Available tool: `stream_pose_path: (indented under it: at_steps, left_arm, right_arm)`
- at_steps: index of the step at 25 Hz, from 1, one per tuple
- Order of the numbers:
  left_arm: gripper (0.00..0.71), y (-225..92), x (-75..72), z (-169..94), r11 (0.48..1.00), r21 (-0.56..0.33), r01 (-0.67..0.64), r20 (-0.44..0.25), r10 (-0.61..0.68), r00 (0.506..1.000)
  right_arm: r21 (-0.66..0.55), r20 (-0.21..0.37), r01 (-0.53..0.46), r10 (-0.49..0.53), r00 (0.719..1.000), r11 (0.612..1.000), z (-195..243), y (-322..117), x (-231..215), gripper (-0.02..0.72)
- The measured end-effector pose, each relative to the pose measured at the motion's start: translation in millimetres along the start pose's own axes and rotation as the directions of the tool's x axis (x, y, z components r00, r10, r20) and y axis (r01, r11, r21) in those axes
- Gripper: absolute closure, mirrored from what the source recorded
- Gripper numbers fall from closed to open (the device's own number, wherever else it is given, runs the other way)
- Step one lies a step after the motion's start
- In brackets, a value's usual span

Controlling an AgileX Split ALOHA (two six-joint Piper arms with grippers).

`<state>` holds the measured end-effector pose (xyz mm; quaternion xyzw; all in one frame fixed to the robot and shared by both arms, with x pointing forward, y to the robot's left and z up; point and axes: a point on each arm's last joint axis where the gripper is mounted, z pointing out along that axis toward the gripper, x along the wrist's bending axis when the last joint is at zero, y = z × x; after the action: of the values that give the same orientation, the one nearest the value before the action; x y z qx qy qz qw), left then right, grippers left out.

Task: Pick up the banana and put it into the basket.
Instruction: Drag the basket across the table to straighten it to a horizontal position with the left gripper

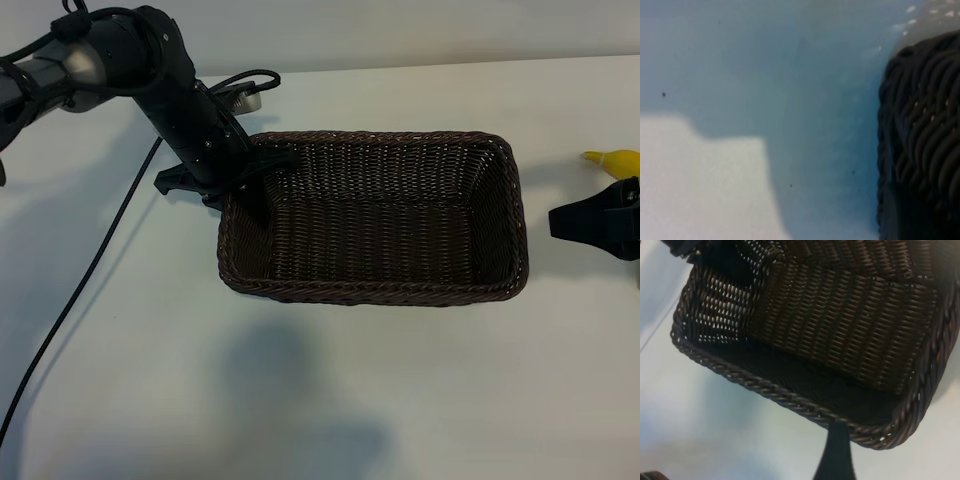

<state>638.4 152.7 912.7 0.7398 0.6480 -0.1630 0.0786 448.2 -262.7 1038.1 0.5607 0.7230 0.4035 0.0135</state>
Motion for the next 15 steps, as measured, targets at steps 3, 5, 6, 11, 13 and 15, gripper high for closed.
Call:
stream_pose_path:
  at_steps: [3,5,6,11,13,15]
  left_arm:
    - [0.536,-0.8,0.0,0.0,1.000,0.008,0.000,0.000,0.000,1.000]
    - [0.479,0.1,-0.5,0.0,1.000,-0.001,0.003,0.006,-0.003,1.000]
    - [0.426,0.2,-1.1,-0.2,1.000,-0.002,0.005,0.011,-0.005,1.000]
    - [0.227,0.7,-2.8,-0.9,1.000,-0.004,0.011,0.027,-0.011,1.000]
    - [0.180,1.0,-2.4,-1.3,1.000,-0.005,0.007,0.020,-0.007,1.000]
    - [0.159,0.5,-0.7,-1.5,1.000,0.001,0.004,0.000,-0.004,1.000]
  right_arm:
    - [0.000,0.000,0.000,0.000,1.000,1.000,0.0,0.0,0.0,0.098]
    - [0.000,0.000,0.000,0.000,1.000,1.000,0.0,0.0,0.0,0.098]
    - [0.000,0.000,0.000,0.000,1.000,1.000,0.0,0.0,0.0,0.098]
    - [0.000,0.000,0.000,0.000,1.000,1.000,0.0,0.0,0.0,0.098]
    - [0.000,0.000,0.001,-0.001,1.000,1.000,0.0,0.0,0.0,0.098]
    - [0.000,0.000,0.001,-0.001,1.000,1.000,0.0,0.0,0.0,0.098]
